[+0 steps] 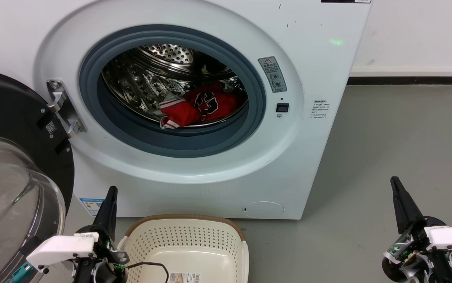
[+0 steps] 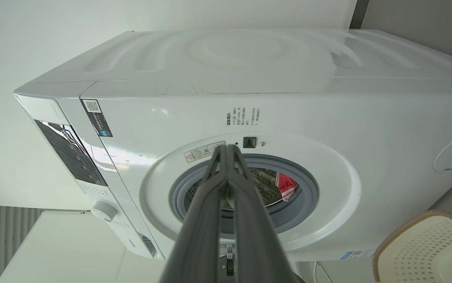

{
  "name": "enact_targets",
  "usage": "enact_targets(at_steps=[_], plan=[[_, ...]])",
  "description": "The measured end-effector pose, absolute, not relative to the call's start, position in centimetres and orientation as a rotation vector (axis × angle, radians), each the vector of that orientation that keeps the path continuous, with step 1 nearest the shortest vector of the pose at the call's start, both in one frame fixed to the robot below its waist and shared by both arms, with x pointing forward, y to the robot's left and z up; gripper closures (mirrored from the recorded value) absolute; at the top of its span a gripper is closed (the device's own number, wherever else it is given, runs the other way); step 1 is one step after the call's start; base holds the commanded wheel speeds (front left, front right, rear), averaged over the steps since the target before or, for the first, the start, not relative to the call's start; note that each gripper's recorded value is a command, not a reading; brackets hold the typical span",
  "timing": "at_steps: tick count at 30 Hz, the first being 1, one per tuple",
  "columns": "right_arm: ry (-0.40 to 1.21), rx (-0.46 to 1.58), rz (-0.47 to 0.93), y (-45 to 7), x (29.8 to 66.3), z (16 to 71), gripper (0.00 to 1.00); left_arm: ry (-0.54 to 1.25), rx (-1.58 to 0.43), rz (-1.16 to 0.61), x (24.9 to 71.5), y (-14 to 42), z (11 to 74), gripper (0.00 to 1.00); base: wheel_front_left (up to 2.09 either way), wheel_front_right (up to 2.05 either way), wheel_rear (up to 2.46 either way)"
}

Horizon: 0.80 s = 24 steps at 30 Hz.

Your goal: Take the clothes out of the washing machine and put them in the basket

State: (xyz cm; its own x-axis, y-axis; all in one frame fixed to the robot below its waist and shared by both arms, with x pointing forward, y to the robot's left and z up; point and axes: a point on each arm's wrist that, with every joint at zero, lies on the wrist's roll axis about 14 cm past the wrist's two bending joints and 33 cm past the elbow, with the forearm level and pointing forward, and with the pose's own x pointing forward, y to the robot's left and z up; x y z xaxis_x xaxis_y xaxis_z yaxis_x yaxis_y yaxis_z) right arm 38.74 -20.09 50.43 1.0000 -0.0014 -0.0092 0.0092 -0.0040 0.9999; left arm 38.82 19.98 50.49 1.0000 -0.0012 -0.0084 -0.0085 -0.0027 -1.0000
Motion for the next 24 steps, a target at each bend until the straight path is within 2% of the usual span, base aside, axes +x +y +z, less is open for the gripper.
enact_targets(at_steps=[21,22,24], plan=[[0.006,1.575,-0.008,-20.09,38.74,50.42,1.0,0.008,-1.573,0.006,38.82,19.98,50.49,1.0,0.0,0.0,0.0],[0.006,1.575,-0.008,-20.09,38.74,50.43,0.0,0.008,-1.573,0.006,38.82,19.98,50.49,0.0,0.0,0.0,0.0],[0.022,1.577,-0.026,-20.1,38.45,49.72,0.0,0.025,-1.576,0.023,38.55,19.93,49.75,0.0,0.0,0.0,0.0]])
